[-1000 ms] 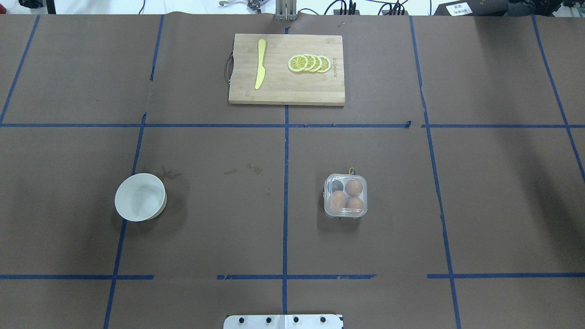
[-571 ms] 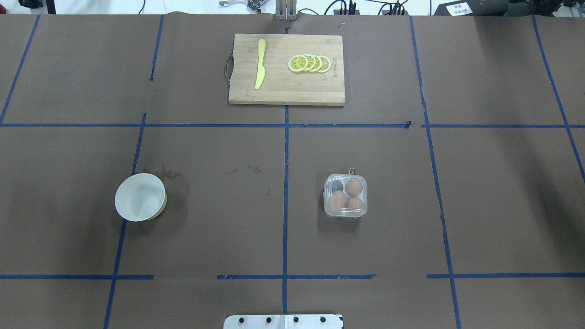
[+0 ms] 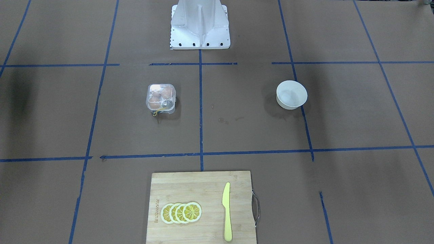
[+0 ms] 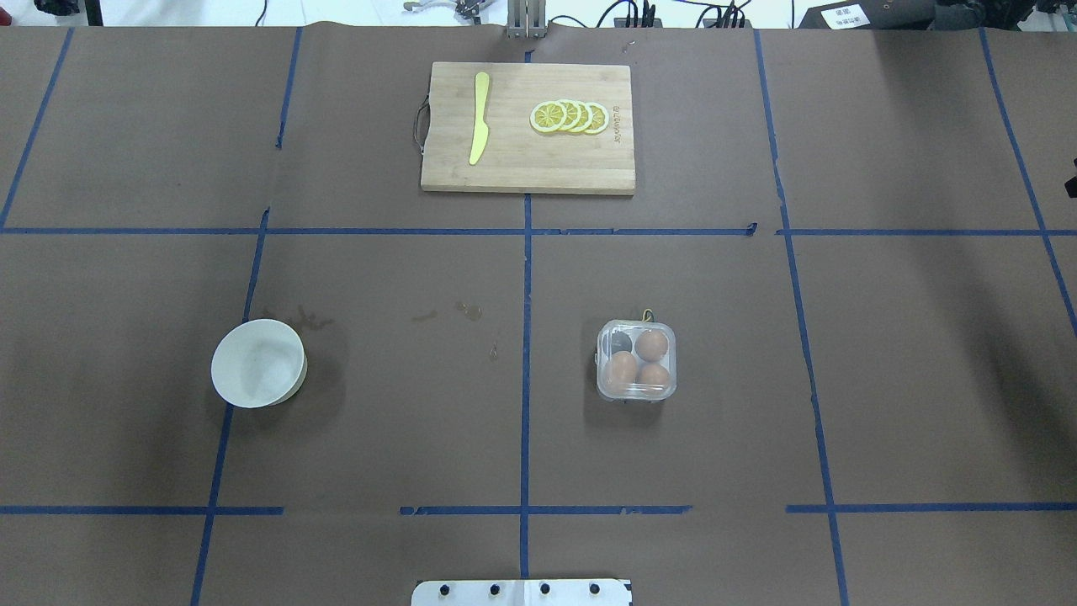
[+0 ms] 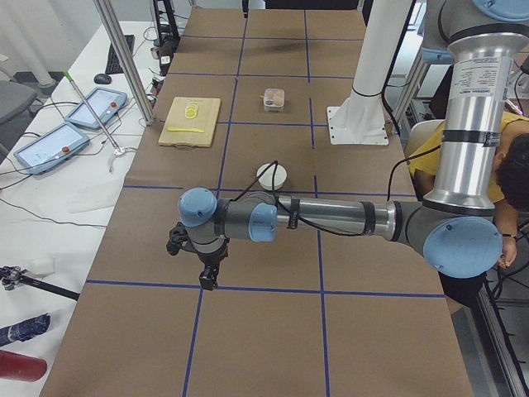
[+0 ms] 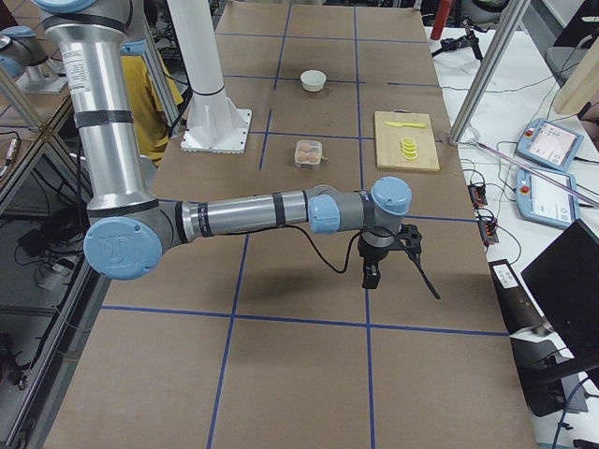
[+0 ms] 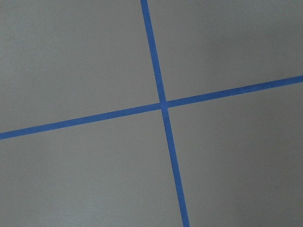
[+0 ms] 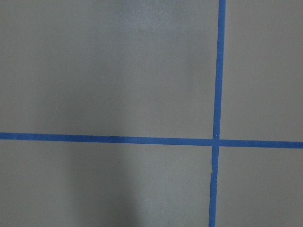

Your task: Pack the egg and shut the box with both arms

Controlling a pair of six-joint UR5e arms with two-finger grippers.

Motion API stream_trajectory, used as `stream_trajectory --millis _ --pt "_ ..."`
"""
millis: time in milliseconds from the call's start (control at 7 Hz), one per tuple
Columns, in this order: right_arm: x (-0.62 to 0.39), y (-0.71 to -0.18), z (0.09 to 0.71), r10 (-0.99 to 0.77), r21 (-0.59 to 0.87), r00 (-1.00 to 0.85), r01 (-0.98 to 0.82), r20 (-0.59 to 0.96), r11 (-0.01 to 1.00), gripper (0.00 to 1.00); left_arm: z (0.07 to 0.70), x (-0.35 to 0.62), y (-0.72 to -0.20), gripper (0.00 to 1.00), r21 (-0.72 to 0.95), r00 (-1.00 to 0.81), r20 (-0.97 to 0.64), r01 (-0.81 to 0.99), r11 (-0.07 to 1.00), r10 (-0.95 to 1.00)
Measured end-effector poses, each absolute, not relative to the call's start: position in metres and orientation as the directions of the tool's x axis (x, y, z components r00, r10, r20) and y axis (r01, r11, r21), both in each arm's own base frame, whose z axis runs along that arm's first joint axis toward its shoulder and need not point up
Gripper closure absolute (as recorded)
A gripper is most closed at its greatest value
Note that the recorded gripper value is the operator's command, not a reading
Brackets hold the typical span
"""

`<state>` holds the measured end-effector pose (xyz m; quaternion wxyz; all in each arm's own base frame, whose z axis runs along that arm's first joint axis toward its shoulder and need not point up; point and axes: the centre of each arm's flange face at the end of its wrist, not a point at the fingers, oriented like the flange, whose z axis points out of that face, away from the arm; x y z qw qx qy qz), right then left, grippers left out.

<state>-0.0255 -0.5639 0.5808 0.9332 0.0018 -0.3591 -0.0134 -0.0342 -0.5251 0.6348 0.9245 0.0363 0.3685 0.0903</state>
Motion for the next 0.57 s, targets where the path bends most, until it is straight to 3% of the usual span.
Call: stream_trajectory --millis 571 --pt "-0.0289 -0.5638 0.5776 -0.032 0.017 0.738 0.028 0.674 0.999 0.00 0.6311 -0.0339 -0.5303 0.00 0.143 0.712 -0.673 -0.140 0.980 0.200"
